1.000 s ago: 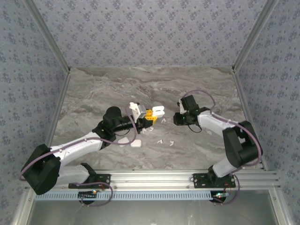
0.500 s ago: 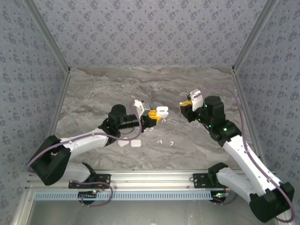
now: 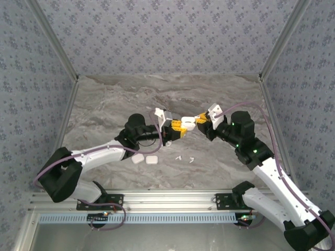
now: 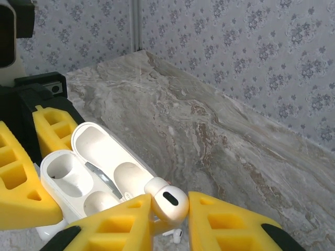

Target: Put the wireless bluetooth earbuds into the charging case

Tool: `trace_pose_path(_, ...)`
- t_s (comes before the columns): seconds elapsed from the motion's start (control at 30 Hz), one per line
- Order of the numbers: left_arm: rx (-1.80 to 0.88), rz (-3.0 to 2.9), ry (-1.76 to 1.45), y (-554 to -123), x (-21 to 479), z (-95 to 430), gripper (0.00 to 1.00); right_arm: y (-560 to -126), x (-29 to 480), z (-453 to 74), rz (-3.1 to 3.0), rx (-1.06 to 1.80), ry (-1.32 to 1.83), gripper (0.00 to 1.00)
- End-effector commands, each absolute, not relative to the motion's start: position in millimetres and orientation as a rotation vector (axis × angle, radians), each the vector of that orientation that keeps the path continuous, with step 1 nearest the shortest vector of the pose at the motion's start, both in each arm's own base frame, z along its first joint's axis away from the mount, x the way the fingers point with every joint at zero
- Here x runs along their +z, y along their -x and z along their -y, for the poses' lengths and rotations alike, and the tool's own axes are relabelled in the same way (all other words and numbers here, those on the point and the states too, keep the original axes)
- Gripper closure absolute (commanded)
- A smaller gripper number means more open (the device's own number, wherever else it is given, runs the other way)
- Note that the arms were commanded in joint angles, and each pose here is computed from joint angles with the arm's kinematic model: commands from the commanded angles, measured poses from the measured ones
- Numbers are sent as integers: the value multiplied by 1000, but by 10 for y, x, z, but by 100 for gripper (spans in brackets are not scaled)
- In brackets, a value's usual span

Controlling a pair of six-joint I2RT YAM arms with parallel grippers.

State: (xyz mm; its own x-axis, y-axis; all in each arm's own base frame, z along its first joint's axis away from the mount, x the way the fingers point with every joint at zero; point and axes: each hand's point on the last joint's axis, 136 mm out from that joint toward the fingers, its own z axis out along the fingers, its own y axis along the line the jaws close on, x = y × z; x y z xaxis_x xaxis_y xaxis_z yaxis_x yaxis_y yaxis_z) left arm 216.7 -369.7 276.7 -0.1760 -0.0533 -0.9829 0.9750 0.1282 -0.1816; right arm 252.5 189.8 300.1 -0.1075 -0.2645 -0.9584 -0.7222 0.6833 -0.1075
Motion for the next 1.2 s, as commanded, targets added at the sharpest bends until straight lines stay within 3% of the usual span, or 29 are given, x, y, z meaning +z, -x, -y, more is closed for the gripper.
trace_pose_path(0.0, -1288, -1309, -997, -2134, 2938, 3752, 100, -2495, 3088, -1957, -1622, 475, 840, 76)
trace_pose_path(1.17, -1300, -1312, -991, -2141, 2959, 3775, 100, -2266, 2822, -2078, -1667, 597, 946, 74)
